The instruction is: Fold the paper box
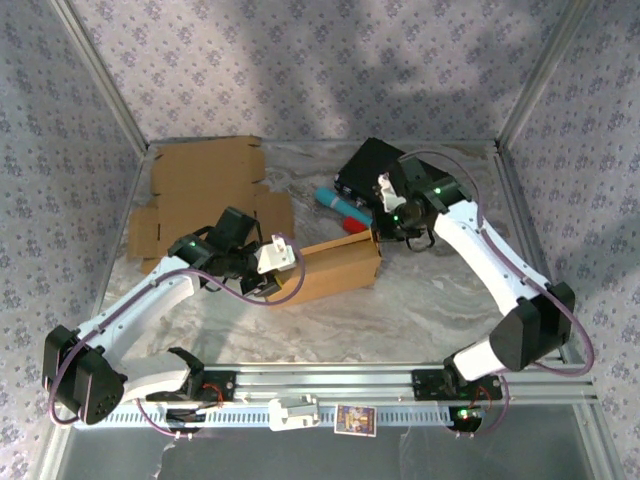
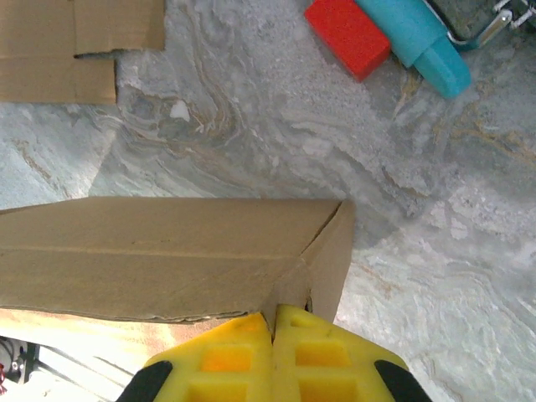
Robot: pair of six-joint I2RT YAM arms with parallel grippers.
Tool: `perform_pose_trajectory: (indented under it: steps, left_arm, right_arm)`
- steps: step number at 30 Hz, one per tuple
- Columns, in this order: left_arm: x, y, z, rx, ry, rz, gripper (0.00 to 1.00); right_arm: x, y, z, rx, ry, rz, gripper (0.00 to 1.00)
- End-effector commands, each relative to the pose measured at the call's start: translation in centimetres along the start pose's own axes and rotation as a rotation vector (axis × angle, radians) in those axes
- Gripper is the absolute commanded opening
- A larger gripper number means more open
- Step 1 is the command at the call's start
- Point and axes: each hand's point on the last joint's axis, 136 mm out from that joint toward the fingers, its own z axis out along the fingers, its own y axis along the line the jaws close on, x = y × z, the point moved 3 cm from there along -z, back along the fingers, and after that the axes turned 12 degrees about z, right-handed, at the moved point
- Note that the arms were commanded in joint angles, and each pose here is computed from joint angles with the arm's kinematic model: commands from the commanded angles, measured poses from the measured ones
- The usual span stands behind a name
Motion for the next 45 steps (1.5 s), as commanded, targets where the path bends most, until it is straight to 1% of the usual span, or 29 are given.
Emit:
perform_pose_trajectory:
  steps: [1,7,9,16,20,23,25,27,32,35,41,42,45]
  left_arm:
    - [-0.3,0.6,0.5,0.005,-0.008,-0.05,0.47]
    - [0.0,1.1,0.6,0.016,-0.019,-0.096,0.47]
    - [0.0,1.1,0.5,0.015,-0.018,-0.1,0.48]
    - [-0.4,1.5,0.2,-0.002,-0.03,-0.116,0.5]
    - [-0.6,1.7,-0.6,-0.044,-0.044,-0.112,0.59]
    - [-0.5,2.0,-1.4,-0.1,-0.045,-0.115,0.7]
    - [-0.5,2.0,-1.9,-0.12,-0.055,-0.122,0.75]
    - [-0.5,1.8,-2.2,-0.129,-0.063,-0.142,0.77]
    - [-0.2,1.7,-3.2,-0.155,-0.088,-0.216,0.77]
    - [0.0,2.2,-4.5,-0.192,-0.095,-0.318,0.76]
    - [0.0,2.1,-7.0,-0.223,-0.077,-0.515,0.63]
    - [0.2,2.1,-7.4,-0.233,-0.062,-0.554,0.61]
    - [0.8,1.5,-8.2,-0.227,-0.026,-0.612,0.58]
  right_arm:
    - [1.7,0.0,0.6,-0.029,0.025,-0.024,0.0]
    - [2.5,-0.6,1.0,-0.051,-0.039,-0.069,0.0]
    - [3.4,-1.1,1.7,-0.034,-0.039,-0.082,0.0]
    - [4.6,-1.8,2.0,0.017,-0.098,-0.115,0.0]
    - [4.3,-1.7,1.4,0.023,-0.13,-0.114,0.0]
    - [3.8,-1.7,0.9,0.041,-0.14,-0.112,0.0]
    - [3.6,-1.6,0.8,0.046,-0.139,-0.115,0.0]
    - [3.5,-1.6,0.9,0.049,-0.132,-0.118,0.0]
    - [3.4,-1.7,1.1,0.057,-0.14,-0.112,0.0]
    - [3.3,-1.6,1.1,0.055,-0.139,-0.111,0.0]
    - [2.9,-1.5,0.7,0.061,-0.148,-0.102,0.0]
    - [2.9,-1.4,0.7,0.06,-0.146,-0.101,0.0]
    - [2.7,-1.3,0.5,0.064,-0.142,-0.099,0.0]
